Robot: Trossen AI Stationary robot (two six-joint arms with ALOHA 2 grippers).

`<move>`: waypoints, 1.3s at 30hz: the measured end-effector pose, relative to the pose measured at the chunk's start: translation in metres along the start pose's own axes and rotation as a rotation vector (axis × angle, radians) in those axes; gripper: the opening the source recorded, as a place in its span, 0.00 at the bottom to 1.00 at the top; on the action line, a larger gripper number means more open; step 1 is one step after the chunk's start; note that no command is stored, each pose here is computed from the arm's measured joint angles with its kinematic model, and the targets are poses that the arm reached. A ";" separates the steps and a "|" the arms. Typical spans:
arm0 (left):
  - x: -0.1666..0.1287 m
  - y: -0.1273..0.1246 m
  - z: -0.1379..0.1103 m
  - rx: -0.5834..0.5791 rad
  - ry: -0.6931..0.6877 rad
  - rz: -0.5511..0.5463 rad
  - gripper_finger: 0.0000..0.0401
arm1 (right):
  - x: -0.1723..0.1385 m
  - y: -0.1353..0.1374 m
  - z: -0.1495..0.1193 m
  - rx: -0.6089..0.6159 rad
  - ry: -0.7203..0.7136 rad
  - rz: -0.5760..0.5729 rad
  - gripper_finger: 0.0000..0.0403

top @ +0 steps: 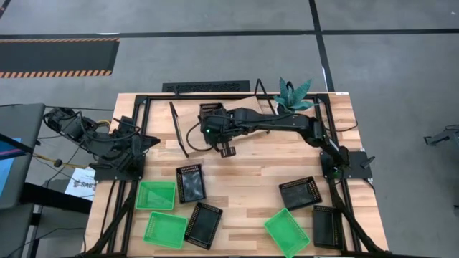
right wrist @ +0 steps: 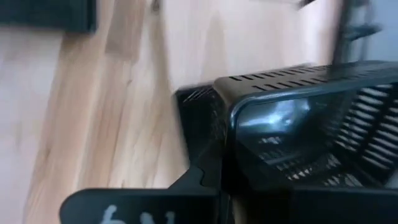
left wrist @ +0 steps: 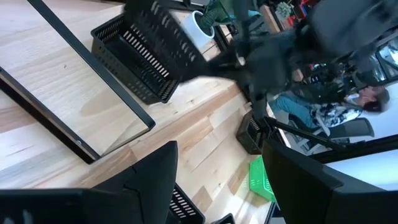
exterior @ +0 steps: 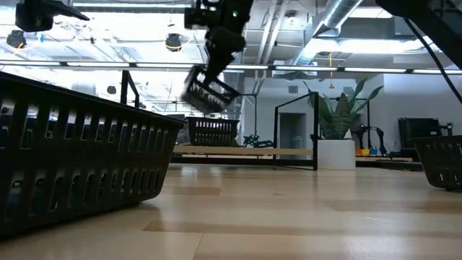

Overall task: Stack baskets on shelf by color
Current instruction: Stack the black basket on the black basket on the shelf

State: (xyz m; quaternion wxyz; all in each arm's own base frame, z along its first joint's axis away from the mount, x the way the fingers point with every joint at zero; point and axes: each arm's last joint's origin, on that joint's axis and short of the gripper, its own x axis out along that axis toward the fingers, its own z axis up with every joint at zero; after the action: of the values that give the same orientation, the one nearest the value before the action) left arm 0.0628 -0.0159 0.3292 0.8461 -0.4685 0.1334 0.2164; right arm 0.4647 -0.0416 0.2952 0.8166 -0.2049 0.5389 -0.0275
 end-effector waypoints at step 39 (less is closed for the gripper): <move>0.000 0.000 0.000 -0.006 0.015 -0.003 0.56 | 0.010 -0.004 -0.003 -0.141 0.083 -0.113 0.25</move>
State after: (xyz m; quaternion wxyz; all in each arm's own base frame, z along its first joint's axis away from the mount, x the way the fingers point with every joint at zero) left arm 0.0629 -0.0164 0.3291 0.8441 -0.4728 0.1383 0.2119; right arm 0.4676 -0.0490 0.2869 0.7745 -0.2904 0.5603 -0.0439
